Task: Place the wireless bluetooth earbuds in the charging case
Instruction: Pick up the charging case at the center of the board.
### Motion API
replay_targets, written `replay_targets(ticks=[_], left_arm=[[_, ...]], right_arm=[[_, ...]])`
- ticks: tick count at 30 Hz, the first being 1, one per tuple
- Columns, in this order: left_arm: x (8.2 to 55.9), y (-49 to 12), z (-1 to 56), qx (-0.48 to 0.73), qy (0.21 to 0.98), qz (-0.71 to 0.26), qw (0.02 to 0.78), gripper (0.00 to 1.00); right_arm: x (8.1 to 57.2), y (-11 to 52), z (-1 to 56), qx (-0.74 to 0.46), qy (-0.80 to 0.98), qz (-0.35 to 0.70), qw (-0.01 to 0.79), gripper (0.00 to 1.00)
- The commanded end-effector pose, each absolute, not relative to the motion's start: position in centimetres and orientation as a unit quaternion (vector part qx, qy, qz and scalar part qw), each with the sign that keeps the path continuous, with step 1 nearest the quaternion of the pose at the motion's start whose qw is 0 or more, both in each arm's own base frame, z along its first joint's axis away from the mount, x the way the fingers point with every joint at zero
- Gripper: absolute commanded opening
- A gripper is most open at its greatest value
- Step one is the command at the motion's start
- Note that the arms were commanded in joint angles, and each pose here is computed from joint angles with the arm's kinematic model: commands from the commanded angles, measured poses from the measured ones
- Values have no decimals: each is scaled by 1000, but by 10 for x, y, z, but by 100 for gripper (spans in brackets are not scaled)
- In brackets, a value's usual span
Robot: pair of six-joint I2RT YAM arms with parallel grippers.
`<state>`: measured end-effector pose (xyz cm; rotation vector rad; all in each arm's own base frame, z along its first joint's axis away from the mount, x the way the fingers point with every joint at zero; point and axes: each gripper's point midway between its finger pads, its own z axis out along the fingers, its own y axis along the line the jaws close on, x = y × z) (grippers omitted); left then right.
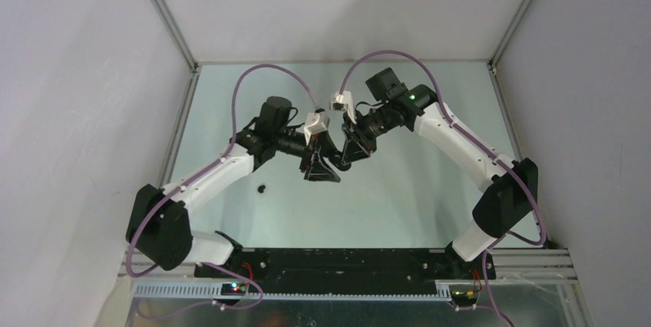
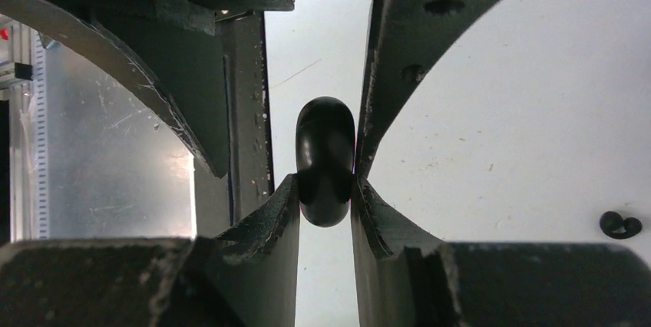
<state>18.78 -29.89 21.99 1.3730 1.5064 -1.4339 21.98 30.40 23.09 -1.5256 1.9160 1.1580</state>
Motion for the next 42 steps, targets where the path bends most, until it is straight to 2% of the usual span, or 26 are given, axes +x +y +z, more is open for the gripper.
replay_targets(ticks=[1,3,6,14,22,26,42], left_arm=[[190,-306,238,528,554,-557,324,75],[191,-307,238,525,555,-560,322,75],[191,-308,240,522,553,-565,320,67],[190,-308,243,524,549,-567,321,57],[191,-308,244,523,549,-567,321,41],[190,-308,246,523,548,-569,322,48],[199,-310,245,509,562,-567,324,55]], right_arm=[[225,306,254,-556,672,409,267,15],[224,305,257,-556,670,409,273,15],[224,304,260,-557,667,408,279,15],[227,305,252,-555,674,406,270,15],[230,302,258,-550,675,405,279,15],[233,300,260,-541,677,413,280,14],[231,296,266,-536,670,427,286,12]])
